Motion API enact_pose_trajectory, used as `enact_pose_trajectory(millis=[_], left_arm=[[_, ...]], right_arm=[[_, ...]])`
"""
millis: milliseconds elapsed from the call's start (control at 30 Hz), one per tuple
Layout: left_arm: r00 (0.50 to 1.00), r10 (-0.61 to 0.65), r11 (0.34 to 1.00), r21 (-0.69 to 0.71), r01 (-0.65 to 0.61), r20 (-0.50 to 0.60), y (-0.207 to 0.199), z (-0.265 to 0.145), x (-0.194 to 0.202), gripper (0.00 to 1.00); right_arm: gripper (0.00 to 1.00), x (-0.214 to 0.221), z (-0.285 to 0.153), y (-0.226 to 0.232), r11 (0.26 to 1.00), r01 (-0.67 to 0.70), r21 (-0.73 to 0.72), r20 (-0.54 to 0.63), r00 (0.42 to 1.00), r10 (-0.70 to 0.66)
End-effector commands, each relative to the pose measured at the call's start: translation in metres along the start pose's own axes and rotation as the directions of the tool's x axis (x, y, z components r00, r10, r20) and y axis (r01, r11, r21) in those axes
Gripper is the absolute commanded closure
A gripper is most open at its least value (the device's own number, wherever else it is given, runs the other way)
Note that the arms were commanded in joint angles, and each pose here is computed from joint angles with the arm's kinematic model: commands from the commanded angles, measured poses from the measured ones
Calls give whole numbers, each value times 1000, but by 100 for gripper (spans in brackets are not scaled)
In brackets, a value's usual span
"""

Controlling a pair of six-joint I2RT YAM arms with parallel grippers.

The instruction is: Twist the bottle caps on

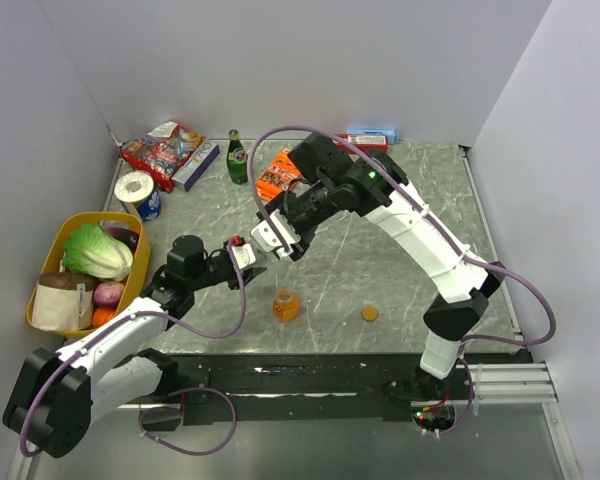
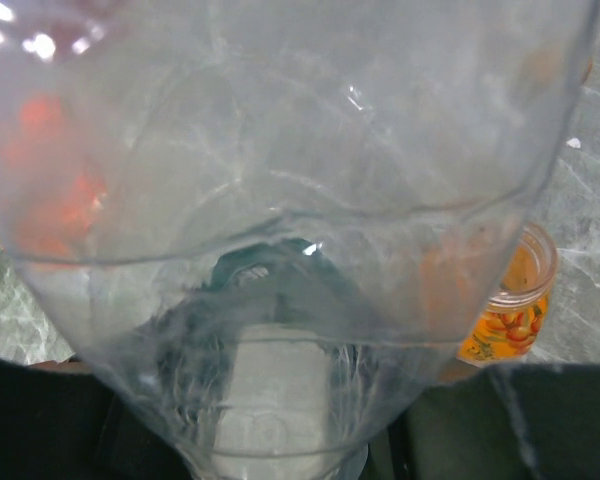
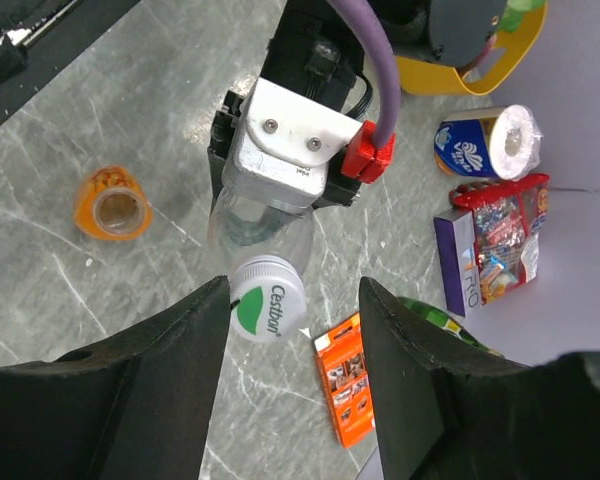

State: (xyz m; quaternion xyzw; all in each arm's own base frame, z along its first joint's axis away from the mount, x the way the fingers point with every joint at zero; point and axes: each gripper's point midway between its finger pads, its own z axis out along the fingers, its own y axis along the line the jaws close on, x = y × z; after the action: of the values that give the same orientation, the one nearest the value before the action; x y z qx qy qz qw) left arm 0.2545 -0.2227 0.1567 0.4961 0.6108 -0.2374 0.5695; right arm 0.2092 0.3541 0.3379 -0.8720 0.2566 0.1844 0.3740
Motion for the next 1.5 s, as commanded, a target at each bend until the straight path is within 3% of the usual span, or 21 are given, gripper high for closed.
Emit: enact_pose_trajectory(millis=[0,433,867,1167,1267,1367,1400,1467], left_arm=[[992,84,996,-24,-82,98,14,-1,-39,99],[991,89,993,-89,-80,104,22,-2,-37,99],[992,97,976,-204,-79,80,42,-6,-32,99],[994,88,960,-273,-67,63,54,-8,-28,99],[997,64,926,-375,-39,53,73,-13,-26,99],[996,50,871,-491,-9,71,94,-20,-33,99],[996,43,857,-516,5,80,97,-21,-35,99],[996,21,819,-573,35,91,106,-23,-38,99]], right_arm=[[40,-3,-7,35,989,-53,-137,-19,999,51],[46,13,-4,45,979,-122,-162,-82,991,109],[46,21,-4,53,971,-160,-176,-117,983,141],[57,24,0,50,954,-255,-158,-140,962,234],[64,27,5,47,925,-355,-134,-158,929,333],[68,39,13,44,851,-517,-96,-175,850,497],[69,45,11,44,787,-614,-62,-176,783,597],[71,57,14,32,715,-699,-13,-154,708,689]])
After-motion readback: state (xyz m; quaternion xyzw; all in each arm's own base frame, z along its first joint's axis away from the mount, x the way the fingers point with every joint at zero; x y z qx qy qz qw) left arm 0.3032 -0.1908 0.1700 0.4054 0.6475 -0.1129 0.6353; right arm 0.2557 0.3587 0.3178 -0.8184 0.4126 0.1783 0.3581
